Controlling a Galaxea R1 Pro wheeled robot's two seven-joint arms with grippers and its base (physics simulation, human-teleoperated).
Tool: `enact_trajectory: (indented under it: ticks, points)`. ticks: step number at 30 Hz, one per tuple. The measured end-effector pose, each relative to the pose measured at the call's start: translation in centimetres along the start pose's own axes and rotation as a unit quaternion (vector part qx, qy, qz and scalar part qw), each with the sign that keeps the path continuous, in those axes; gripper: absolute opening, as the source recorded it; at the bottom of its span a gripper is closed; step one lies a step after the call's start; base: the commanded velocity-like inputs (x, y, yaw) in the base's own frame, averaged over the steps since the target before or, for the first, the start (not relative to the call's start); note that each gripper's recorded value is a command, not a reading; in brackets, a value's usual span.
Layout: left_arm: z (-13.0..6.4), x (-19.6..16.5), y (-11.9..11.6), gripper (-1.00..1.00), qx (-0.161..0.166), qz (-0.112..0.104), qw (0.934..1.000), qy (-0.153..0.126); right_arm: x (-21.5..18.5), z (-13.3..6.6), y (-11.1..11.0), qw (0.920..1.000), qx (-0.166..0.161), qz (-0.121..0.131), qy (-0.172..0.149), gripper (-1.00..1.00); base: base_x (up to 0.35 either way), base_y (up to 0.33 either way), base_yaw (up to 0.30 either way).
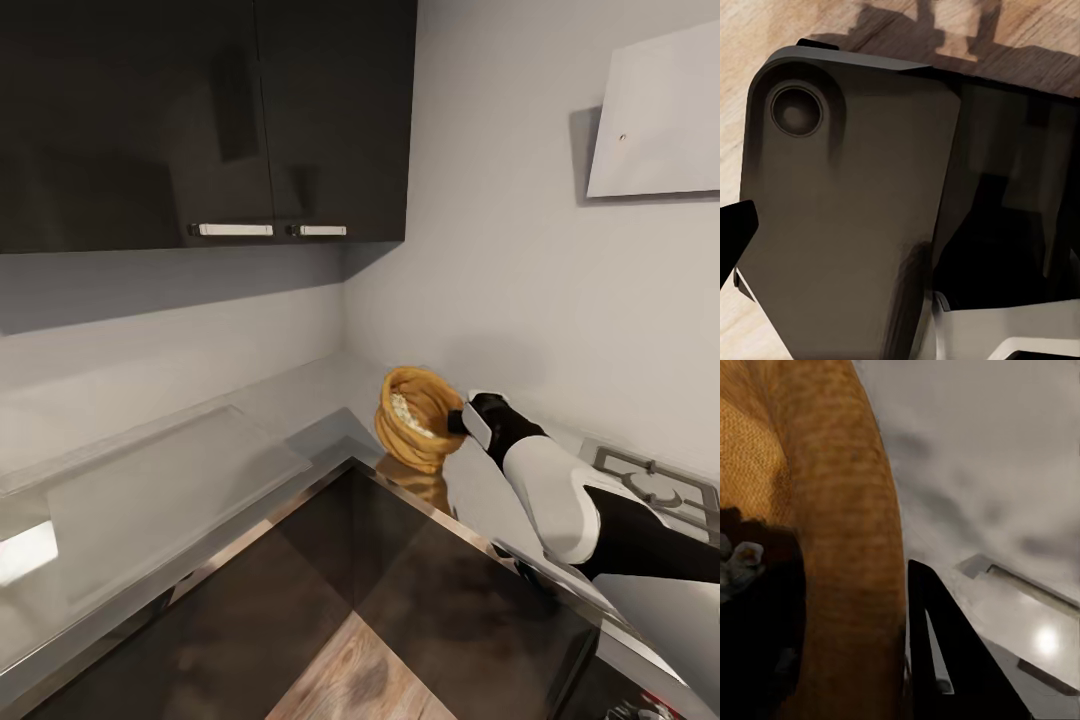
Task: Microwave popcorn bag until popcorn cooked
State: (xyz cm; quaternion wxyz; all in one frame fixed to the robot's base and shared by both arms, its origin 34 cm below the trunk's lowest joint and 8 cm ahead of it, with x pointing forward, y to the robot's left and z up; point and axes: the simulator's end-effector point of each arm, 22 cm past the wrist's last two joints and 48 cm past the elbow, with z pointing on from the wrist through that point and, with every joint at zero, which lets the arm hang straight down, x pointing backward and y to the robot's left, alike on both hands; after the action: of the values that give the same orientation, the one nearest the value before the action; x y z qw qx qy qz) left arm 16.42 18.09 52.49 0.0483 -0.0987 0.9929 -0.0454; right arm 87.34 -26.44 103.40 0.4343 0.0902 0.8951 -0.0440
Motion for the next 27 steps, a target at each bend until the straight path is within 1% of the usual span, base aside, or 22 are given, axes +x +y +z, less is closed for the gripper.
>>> enact_trajectory:
  ticks: [1,4,6,8,10,12,13,23,27]
  points:
    - [0.0,0.0,0.0,1.00,0.000,0.000,1.0000,0.000,-1.0,-0.6,-0.3,1.0000,0.003,0.002,0.002,-1.00,0.000,0.000,0.000]
    - [0.0,0.0,0.0,1.00,0.000,0.000,1.0000,0.000,-4.8,-3.4,-2.3,0.9998,0.018,0.010,0.004,-1.00,0.000,0.000,0.000]
    - [0.0,0.0,0.0,1.00,0.000,0.000,1.0000,0.000,-6.1,-4.6,-3.1,0.9996,0.023,0.014,0.004,-1.00,0.000,0.000,0.000]
    - [0.0,0.0,0.0,1.00,0.000,0.000,1.0000,0.000,-6.8,-5.9,-2.7,0.9997,0.019,0.015,0.010,-1.00,0.000,0.000,0.000]
    - [0.0,0.0,0.0,1.00,0.000,0.000,1.0000,0.000,-6.8,-6.7,-2.3,0.9996,0.018,0.010,0.021,-1.00,0.000,0.000,0.000]
    - [0.0,0.0,0.0,1.00,0.000,0.000,1.0000,0.000,-6.1,-7.0,-2.1,0.9990,0.017,0.006,0.041,-1.00,0.000,0.000,0.000]
    - [0.0,0.0,0.0,1.00,0.000,0.000,1.0000,0.000,-5.2,-7.1,-2.0,0.9981,0.015,0.003,0.060,-1.00,0.000,0.000,0.000]
    - [0.0,0.1,-0.1,1.00,0.001,0.001,1.0000,0.001,-5.2,-7.2,-1.8,0.9981,0.011,0.005,0.061,-1.00,-0.006,0.000,0.000]
    - [0.0,0.0,-0.1,1.00,0.001,0.001,1.0000,0.000,-5.2,-7.1,-1.8,0.9980,0.011,0.005,0.062,-1.00,-0.264,0.000,0.000]
